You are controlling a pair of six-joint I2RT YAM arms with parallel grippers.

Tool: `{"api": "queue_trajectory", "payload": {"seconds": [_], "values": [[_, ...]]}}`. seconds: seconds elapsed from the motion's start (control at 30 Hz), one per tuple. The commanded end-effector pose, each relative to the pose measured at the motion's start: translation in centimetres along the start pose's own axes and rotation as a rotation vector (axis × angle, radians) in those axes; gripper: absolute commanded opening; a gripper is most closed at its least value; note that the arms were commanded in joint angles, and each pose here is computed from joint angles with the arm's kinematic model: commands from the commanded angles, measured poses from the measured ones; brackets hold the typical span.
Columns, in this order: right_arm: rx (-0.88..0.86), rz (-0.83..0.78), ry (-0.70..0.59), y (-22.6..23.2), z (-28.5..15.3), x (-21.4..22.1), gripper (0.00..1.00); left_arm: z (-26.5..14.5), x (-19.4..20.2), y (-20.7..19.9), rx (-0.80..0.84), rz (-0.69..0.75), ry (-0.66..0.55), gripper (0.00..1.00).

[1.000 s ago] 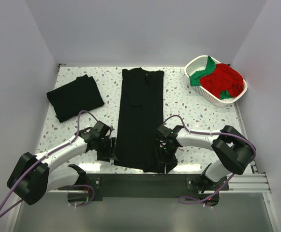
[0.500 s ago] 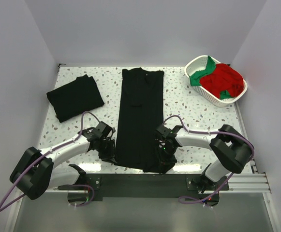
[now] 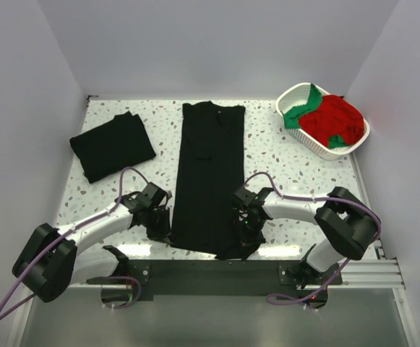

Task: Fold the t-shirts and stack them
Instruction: Fold the tshirt

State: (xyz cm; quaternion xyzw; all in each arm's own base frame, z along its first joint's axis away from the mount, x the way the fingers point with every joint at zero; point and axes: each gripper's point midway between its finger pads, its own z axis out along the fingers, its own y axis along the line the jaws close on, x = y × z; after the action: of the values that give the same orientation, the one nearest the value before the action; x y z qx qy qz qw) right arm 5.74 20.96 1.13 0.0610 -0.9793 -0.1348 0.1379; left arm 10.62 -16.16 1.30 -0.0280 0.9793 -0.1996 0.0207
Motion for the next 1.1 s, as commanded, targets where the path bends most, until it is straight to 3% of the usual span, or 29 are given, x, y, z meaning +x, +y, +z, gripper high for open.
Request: {"api": "queue_trajectory", "payload": {"seconds": [0.0,0.43,0.63,1.07], "values": [[0.024,-0.011,-0.037,-0.1,-1.1,0.0,0.00,-0.5,0.2,-0.2,0.015,0.006,-0.020,0.00],[0.017,-0.001,-0.091,0.1,-3.9,0.7,0.00,-3.0,0.7,-2.6,0.094,-0.001,-0.046,0.00],[0.025,0.020,-0.251,1.6,-7.4,-2.0,0.00,-5.4,-2.9,-4.5,0.090,0.016,-0.185,0.00],[0.025,0.129,-0.476,2.7,-10.4,-9.9,0.00,-6.3,-9.5,-7.0,0.078,0.022,-0.392,0.00]]}}
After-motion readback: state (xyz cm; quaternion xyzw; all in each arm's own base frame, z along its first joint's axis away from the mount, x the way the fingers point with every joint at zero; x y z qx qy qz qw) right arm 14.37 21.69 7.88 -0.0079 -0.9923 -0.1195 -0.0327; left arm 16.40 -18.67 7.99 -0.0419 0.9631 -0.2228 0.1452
